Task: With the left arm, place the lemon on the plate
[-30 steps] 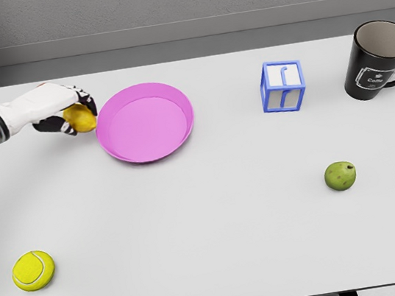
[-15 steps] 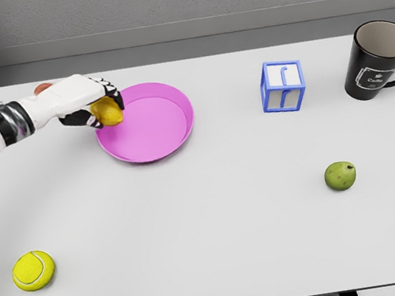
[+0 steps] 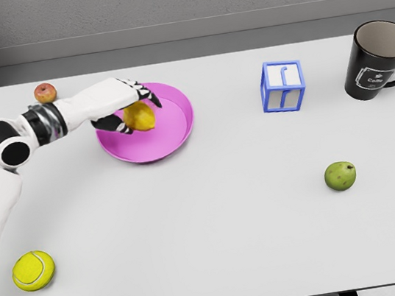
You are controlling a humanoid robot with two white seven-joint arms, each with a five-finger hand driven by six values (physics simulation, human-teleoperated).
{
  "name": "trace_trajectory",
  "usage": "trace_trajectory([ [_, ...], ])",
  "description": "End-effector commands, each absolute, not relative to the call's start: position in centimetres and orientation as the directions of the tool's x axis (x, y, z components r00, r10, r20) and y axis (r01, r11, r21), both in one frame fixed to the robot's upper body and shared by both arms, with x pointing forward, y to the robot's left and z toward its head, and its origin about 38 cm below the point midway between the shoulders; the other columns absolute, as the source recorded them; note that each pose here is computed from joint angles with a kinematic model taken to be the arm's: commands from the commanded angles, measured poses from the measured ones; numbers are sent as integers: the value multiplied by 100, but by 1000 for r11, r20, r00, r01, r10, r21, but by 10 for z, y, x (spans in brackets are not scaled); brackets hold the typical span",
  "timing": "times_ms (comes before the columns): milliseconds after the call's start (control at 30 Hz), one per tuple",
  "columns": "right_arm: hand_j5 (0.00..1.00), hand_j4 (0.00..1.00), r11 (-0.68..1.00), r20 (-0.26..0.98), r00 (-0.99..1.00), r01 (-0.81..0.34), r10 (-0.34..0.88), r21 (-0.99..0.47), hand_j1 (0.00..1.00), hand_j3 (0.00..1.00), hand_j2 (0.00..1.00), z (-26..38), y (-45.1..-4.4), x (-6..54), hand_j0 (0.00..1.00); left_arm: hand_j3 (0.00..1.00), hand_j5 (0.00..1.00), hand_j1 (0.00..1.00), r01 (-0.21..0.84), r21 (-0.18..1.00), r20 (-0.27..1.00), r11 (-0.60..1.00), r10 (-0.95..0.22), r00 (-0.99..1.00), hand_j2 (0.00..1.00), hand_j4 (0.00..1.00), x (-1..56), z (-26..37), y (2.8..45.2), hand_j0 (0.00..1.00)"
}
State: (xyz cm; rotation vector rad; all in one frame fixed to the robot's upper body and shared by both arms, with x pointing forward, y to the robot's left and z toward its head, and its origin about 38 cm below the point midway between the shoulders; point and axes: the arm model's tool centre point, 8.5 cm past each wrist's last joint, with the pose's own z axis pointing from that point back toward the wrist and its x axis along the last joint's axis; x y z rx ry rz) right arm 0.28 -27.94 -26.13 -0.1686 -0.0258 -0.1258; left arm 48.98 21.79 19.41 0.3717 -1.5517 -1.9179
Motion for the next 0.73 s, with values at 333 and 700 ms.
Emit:
trace_trajectory([
  [333, 100, 100, 978, 35, 992, 127, -123, -166, 100, 100, 100, -261, -279, 3, 100, 100, 100, 100, 205, 979, 142, 12, -759, -635, 100, 100, 497, 248, 313, 100],
  [700, 100, 100, 978, 35, 992, 127, -123, -166, 100, 100, 100, -261, -279, 3, 100, 100, 100, 100, 334, 941, 232, 58, -829, -509, 100, 100, 461, 202, 392, 100],
])
